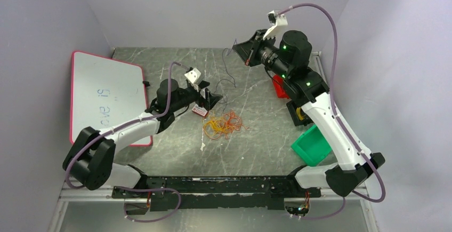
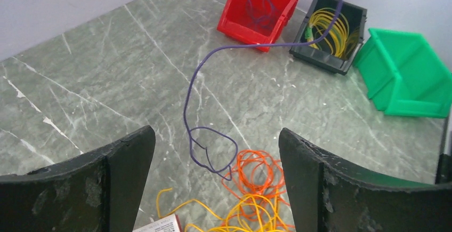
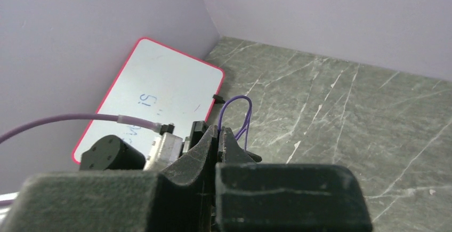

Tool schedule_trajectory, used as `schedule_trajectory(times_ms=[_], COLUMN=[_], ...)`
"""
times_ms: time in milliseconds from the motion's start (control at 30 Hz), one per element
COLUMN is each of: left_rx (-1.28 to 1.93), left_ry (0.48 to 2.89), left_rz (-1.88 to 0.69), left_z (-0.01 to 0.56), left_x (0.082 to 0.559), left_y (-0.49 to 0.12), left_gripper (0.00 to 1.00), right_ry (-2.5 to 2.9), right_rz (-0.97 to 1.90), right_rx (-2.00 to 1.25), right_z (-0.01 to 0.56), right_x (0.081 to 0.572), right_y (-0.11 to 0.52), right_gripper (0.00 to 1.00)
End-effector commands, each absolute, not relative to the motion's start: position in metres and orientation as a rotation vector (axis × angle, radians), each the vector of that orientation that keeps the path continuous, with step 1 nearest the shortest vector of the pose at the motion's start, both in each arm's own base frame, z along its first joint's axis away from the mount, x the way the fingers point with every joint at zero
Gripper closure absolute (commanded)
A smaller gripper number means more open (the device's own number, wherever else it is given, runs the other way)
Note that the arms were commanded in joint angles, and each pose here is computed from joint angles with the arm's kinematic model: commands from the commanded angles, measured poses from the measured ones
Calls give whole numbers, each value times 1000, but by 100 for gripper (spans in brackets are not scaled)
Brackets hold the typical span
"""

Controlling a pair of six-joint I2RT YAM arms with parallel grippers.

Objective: Untangle the cables

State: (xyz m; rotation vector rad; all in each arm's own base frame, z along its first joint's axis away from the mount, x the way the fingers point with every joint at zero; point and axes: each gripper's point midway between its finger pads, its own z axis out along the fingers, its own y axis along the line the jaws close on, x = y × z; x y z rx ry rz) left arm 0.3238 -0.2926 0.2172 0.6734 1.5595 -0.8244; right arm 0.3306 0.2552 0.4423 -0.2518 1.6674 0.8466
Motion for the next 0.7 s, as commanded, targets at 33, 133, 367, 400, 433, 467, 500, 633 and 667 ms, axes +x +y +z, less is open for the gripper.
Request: schedule_trajectory(times_ms=[33,133,367,400,433,467,500,633,667], left_rx=[727,699,682,689,695,698,703,721,728], left_ry=[1441,1458,1456,1450,1445,1447,1447,1434,1428], left_rz=[-761,-739,-728,-736,-746,-757,-765,-831,-851], left_z=[227,221,219,221,223,223,222,226,227], left_x=[337,345,357,358,358,359,360,355,353], left_y=[-300,-299,-303,-306,-309,-311,-313,-322,-324], left_gripper=[15,24,34,36,38,39,40,39,39], right_ry=[1567,1551,1537,1536,1535,1535,1536,1537,1538], right_rz=[882,908,953,954,955,954,955,957,958], right_rx=[-308,-337,-358,-356,-352,-349,-347,-343,-342], right_z=[473,478,479,480,480,480,480,481,480], right_x=[312,306,294,293,293,292,291,290,290], right_y=[251,254,255,255,254,253,253,252,252], right_gripper=[100,100,100,100,100,100,100,100,100])
